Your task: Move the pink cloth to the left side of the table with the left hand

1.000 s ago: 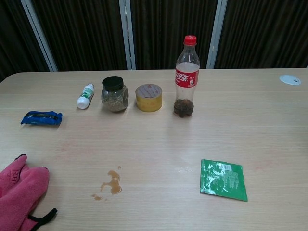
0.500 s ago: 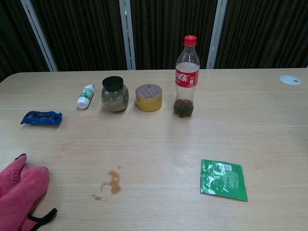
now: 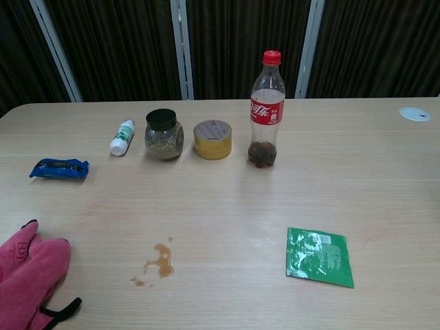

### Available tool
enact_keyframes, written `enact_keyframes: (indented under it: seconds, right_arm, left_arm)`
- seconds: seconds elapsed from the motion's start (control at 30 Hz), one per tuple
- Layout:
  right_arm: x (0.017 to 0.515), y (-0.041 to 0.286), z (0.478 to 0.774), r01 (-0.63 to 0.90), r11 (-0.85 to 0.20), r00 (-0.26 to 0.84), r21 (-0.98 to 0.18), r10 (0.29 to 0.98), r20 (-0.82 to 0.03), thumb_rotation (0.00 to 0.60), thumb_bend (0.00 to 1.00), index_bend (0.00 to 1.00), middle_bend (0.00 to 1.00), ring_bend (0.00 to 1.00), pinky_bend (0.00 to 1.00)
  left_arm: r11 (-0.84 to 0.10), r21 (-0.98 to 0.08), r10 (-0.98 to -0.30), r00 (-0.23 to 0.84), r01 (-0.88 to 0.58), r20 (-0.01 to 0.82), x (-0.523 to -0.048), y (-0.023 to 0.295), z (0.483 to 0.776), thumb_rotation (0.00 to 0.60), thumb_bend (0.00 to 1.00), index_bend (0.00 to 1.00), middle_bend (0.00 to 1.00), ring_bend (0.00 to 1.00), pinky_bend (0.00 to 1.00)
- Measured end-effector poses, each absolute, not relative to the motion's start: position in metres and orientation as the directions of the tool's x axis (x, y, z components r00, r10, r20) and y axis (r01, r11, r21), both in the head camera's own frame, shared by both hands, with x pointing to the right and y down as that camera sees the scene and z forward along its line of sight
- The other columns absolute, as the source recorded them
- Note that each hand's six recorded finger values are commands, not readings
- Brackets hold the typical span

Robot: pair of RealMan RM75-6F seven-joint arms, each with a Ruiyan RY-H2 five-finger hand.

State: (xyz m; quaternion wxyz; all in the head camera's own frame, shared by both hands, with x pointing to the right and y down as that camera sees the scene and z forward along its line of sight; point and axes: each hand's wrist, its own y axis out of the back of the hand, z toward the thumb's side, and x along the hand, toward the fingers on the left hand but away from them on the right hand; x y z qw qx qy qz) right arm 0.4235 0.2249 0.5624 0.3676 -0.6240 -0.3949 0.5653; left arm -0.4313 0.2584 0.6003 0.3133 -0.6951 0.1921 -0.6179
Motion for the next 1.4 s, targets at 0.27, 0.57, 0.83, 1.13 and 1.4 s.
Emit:
enact_keyframes:
  seconds: [0.27, 0.57, 0.83, 1.13, 1.4]
  right_arm:
    - [0.424, 0.225, 0.562, 0.078, -0.418, 0.047, -0.905, 0.909, -0.415, 0.6, 0.0, 0.01, 0.0, 0.0, 0.0]
    - [0.424, 0.224, 0.563, 0.082, -0.419, 0.043, -0.904, 0.908, -0.416, 0.6, 0.0, 0.01, 0.0, 0.0, 0.0]
    - [0.424, 0.224, 0.563, 0.086, -0.42, 0.043, -0.903, 0.907, -0.418, 0.6, 0.0, 0.01, 0.0, 0.0, 0.0]
    - [0.423, 0.224, 0.564, 0.092, -0.422, 0.048, -0.902, 0.906, -0.42, 0.6, 0.0, 0.01, 0.0, 0.0, 0.0]
    - [0.424, 0.223, 0.565, 0.098, -0.426, 0.045, -0.899, 0.905, -0.424, 0.6, 0.0, 0.01, 0.0, 0.0, 0.0]
  left_arm:
    - [-0.749, -0.625, -0.593, 0.2, 0.221, 0.78, -0.411, 0.266, 0.615, 0.6, 0.0, 0.02, 0.0, 0.0, 0.0]
    - [-0.746, -0.593, -0.547, 0.23, 0.303, 0.805, -0.385, 0.267, 0.635, 0.6, 0.0, 0.03, 0.0, 0.0, 0.0]
    - [-0.738, -0.563, -0.508, 0.243, 0.372, 0.826, -0.364, 0.267, 0.654, 0.6, 0.0, 0.01, 0.0, 0.0, 0.0]
    - [-0.75, -0.514, -0.463, 0.225, 0.415, 0.857, -0.347, 0.266, 0.677, 0.6, 0.0, 0.02, 0.0, 0.0, 0.0]
    - [-0.752, -0.51, -0.458, 0.226, 0.417, 0.86, -0.327, 0.259, 0.691, 0.6, 0.0, 0.05, 0.0, 0.0, 0.05]
